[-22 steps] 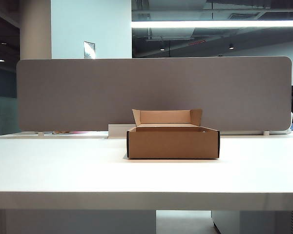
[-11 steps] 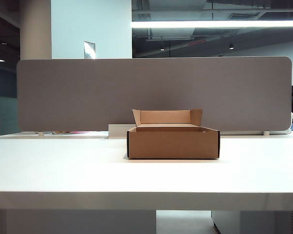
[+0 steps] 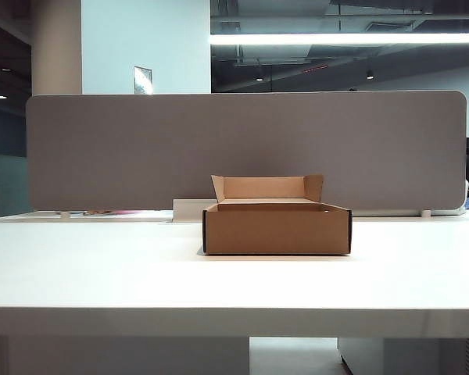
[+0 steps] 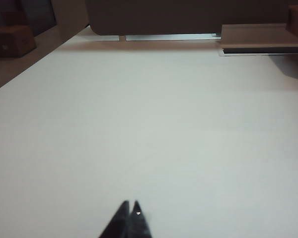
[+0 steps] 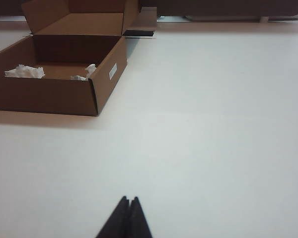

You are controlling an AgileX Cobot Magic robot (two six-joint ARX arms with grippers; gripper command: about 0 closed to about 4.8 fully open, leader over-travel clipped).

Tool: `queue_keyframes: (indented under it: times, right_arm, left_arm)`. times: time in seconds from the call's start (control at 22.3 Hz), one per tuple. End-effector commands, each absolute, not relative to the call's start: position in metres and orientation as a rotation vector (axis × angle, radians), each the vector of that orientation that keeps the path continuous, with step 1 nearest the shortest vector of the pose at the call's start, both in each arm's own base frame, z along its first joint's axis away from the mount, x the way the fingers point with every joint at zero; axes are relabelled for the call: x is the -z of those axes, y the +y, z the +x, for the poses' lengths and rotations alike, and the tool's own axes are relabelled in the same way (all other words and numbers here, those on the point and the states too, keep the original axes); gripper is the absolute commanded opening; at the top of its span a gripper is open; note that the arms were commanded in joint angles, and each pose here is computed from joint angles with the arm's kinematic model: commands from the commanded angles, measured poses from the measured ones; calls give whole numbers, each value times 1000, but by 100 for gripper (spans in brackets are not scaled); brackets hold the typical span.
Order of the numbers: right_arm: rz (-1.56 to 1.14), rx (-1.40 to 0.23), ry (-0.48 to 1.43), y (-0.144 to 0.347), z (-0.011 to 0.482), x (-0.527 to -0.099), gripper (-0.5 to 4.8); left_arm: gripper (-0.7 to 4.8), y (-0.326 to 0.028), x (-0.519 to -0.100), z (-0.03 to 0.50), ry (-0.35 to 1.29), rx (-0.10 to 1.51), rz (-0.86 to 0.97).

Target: Pick up all the paper balls on the table and put them in the paper box.

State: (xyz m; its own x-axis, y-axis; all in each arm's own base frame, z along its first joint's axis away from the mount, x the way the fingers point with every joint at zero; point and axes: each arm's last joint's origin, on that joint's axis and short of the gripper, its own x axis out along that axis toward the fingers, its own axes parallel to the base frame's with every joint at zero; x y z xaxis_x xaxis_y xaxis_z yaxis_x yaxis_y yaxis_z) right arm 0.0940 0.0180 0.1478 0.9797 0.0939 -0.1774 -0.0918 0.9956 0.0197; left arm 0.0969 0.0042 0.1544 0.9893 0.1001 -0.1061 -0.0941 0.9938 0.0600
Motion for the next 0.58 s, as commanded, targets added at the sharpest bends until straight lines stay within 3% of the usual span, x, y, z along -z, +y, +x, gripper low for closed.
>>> queue_keyframes:
  times: [0.04, 0.58]
  right_arm:
    - [10, -93, 168, 18, 94, -147, -4]
    - [10, -93, 168, 18, 94, -147, -4]
  left_arm:
    - [-5, 3, -156, 97, 95, -89, 57]
    - [-5, 1, -156, 97, 101, -41, 43]
